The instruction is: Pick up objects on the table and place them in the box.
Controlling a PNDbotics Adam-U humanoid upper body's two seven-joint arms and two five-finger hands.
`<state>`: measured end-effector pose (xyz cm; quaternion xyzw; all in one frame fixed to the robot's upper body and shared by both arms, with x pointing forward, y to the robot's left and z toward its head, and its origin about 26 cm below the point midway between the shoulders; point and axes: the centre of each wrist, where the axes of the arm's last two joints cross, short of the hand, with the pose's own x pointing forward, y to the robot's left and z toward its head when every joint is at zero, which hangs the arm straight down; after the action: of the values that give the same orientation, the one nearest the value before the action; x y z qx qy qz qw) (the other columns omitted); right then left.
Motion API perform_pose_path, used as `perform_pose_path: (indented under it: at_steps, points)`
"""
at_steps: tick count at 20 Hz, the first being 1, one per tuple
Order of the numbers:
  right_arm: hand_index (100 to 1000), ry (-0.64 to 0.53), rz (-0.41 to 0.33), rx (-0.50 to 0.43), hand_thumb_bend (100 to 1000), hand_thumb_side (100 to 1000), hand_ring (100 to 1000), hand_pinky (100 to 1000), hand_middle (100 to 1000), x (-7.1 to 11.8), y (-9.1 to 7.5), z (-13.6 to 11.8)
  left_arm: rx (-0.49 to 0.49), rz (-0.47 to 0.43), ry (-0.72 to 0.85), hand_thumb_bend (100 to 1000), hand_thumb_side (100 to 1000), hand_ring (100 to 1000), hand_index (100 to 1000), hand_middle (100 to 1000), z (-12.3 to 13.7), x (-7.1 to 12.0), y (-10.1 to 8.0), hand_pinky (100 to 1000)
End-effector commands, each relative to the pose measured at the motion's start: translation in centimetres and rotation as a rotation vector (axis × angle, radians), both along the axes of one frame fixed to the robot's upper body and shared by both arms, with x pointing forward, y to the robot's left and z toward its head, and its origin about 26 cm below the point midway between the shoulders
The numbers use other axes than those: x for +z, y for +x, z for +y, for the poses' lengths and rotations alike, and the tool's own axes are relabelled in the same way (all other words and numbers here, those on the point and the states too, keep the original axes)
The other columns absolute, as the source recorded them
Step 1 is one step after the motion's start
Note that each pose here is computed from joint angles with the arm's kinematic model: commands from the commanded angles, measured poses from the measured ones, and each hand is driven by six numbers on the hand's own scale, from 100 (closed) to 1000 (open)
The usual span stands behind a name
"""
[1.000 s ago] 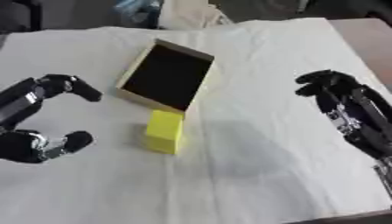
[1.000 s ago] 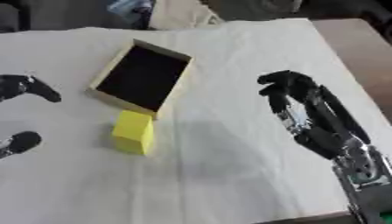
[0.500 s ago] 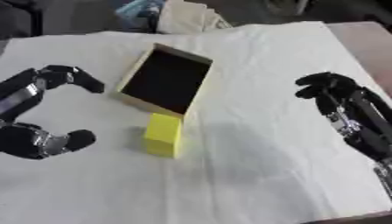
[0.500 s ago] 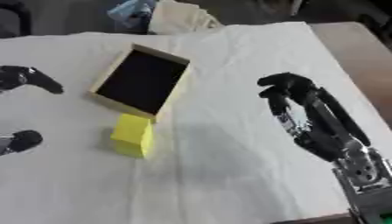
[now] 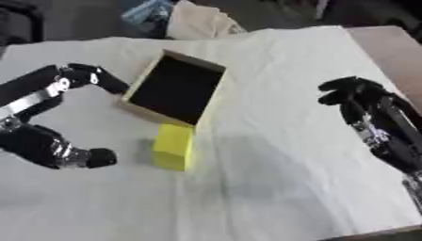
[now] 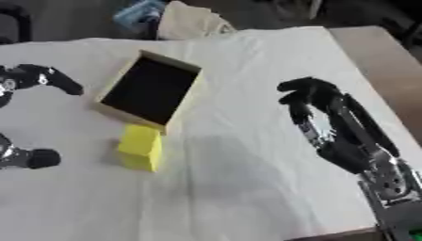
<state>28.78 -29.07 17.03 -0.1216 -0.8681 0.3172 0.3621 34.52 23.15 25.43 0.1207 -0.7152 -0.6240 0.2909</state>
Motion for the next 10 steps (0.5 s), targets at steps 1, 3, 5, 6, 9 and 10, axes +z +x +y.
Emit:
perform_pose_path:
  at_steps: [1, 3, 5, 6, 9, 10]
  points:
    - [830, -0.011, -0.048, 0.004, 148, 824, 718, 745, 756, 1.4, -0.1, -0.4, 0.006, -0.027, 0.051, 714, 586, 790, 865, 736, -0.5, 0.6, 0.4, 884]
    - [830, -0.009, -0.054, 0.008, 147, 823, 718, 745, 755, 1.5, -0.1, -0.4, 0.011, -0.029, 0.075, 724, 578, 789, 867, 736, -0.9, 0.5, 0.8, 882]
    - [830, -0.009, -0.056, 0.011, 147, 823, 718, 745, 755, 1.6, -0.1, -0.4, 0.014, -0.03, 0.096, 727, 577, 789, 867, 736, -1.3, 0.4, 1.2, 882]
    - [830, -0.009, -0.057, 0.013, 146, 823, 718, 745, 755, 1.7, -0.1, -0.4, 0.013, -0.03, 0.106, 736, 564, 789, 870, 737, -1.5, 0.3, 1.4, 881]
    - [830, -0.011, -0.058, 0.017, 147, 823, 718, 745, 755, 1.8, 0.0, -0.4, 0.003, -0.032, 0.133, 748, 554, 789, 873, 738, -2.1, 0.2, 1.9, 881]
    - [830, -0.011, -0.058, 0.018, 147, 823, 718, 745, 755, 1.8, 0.0, -0.4, -0.001, -0.033, 0.14, 761, 529, 790, 875, 739, -2.2, 0.2, 2.0, 881]
